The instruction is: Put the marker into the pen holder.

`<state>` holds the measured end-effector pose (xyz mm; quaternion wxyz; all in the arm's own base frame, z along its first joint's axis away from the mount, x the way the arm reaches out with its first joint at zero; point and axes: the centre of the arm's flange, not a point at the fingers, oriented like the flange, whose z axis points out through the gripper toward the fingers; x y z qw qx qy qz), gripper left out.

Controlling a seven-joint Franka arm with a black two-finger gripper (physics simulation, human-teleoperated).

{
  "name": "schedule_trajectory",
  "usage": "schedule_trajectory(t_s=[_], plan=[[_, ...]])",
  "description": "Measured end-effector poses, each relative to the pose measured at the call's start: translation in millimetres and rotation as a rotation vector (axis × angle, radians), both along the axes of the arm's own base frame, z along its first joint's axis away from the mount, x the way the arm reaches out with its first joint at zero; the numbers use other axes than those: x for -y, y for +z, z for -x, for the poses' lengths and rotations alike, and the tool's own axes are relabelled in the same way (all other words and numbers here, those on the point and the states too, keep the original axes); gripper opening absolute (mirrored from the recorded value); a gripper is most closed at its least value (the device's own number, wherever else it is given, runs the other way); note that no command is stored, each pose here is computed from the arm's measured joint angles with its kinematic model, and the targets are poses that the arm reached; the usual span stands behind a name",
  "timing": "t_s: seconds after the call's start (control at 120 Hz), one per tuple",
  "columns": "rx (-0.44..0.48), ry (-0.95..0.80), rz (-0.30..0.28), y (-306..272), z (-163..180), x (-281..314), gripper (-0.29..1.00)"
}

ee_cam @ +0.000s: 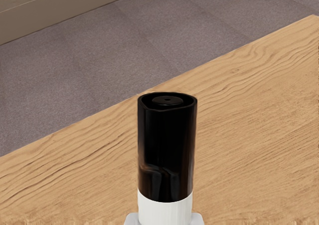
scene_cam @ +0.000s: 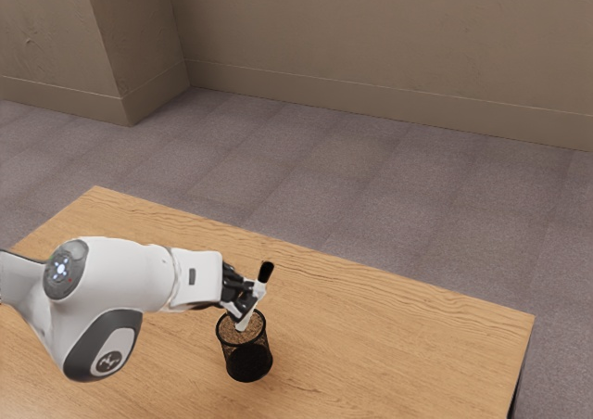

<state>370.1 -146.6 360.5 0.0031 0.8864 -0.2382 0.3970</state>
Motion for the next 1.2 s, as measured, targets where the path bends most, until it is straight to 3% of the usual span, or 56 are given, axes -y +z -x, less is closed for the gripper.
schedule_trajectory(t_s=[0.142,0.3,0.442,0.742,0.908,0.992,1.133,1.2], plan=[[-0.024,0.006,0.001,-8.8,-1.1,-0.8,-0.01],[-0.043,0.027,0.011,-12.9,-2.0,-3.2,0.33],[-0.053,0.037,0.015,-14.0,-2.3,-4.3,0.51],[-0.099,0.053,0.017,-3.3,-17.3,0.3,0.66],[-0.201,0.135,0.054,54.5,-78.6,-13.7,0.68],[-0.332,0.196,0.087,98.9,-155.9,-30.9,0.69],[-0.427,0.302,0.06,213.1,-245.5,-82.9,0.7],[-0.484,0.376,0.047,244.0,-260.0,-117.1,0.7]])
